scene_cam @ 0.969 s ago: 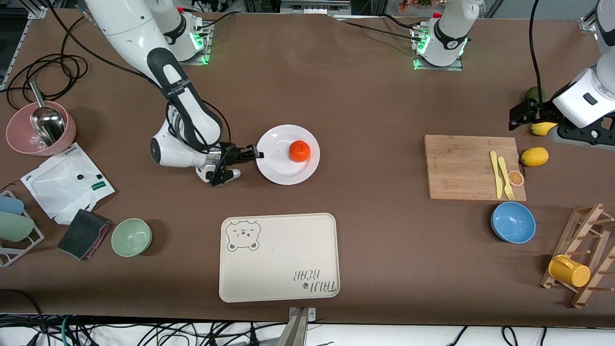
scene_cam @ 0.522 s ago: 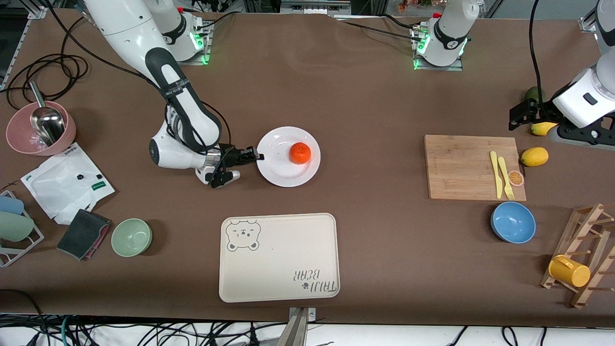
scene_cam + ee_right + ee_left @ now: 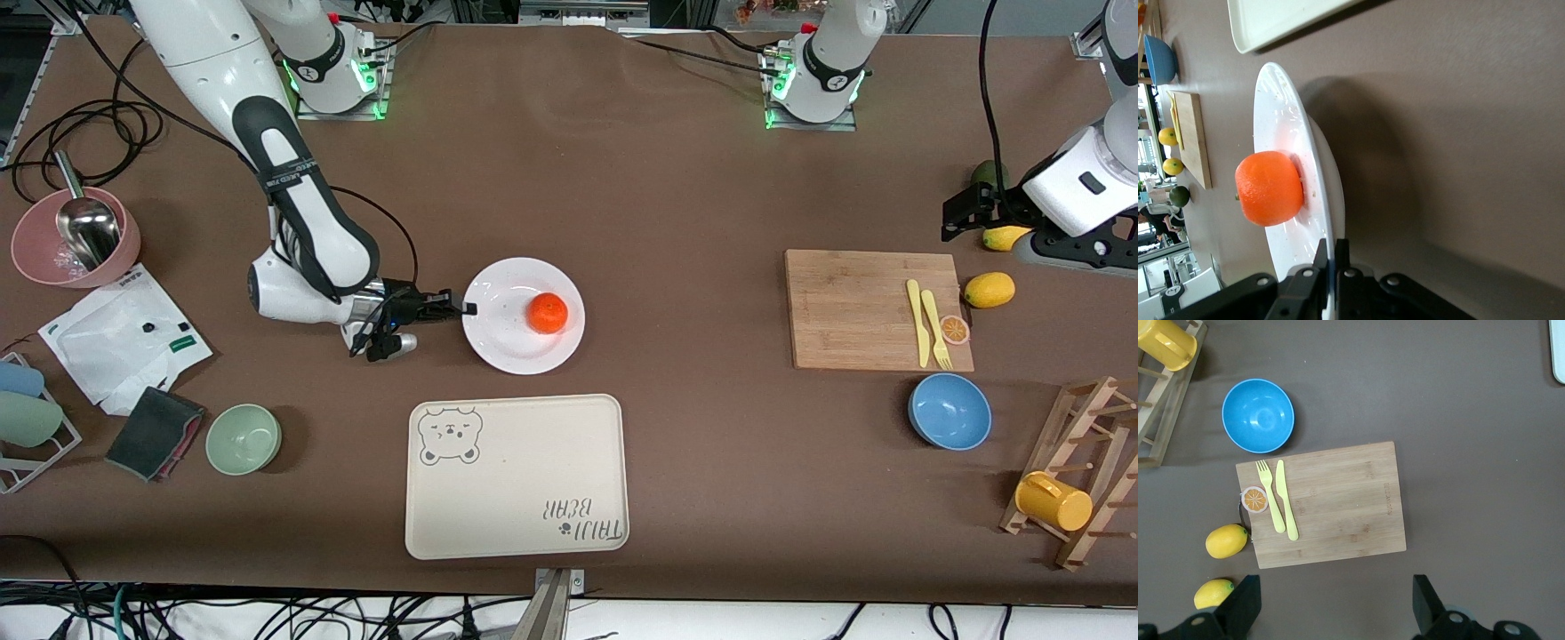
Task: Place orange and plate with both arms
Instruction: 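Slide the plate with the right gripper onto the bear tray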
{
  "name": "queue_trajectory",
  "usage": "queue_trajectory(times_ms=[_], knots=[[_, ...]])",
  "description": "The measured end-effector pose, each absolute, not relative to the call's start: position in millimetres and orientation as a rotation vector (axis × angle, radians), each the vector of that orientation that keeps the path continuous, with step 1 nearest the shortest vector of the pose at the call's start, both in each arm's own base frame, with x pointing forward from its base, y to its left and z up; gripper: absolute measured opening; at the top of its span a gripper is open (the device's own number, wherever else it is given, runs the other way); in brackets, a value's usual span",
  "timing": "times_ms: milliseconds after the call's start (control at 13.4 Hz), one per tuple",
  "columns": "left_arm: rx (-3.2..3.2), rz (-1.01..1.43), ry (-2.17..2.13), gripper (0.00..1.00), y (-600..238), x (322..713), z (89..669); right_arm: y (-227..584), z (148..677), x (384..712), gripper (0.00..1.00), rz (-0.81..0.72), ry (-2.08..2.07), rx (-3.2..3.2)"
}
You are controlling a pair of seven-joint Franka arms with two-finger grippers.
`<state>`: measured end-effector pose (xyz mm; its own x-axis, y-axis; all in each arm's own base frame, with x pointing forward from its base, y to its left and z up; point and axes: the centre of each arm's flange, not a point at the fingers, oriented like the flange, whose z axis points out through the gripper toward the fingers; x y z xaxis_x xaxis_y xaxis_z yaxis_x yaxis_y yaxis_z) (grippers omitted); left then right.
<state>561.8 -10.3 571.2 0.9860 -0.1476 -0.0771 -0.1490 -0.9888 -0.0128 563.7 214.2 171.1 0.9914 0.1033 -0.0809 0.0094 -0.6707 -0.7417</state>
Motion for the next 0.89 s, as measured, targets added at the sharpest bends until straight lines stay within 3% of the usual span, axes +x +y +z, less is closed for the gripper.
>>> queue_trajectory(times_ms=[447,894], knots=[[-3.112,0.119,0.232,1.0,-10.3,561.8,571.2,202.5,192.7,588.9,0.05,0.093,-0.024,-2.231],[-3.112,0.119,0.236,1.0,-10.2,561.8,571.2,153.1,222.5,642.0,0.05,-0.015,0.03,-2.16]])
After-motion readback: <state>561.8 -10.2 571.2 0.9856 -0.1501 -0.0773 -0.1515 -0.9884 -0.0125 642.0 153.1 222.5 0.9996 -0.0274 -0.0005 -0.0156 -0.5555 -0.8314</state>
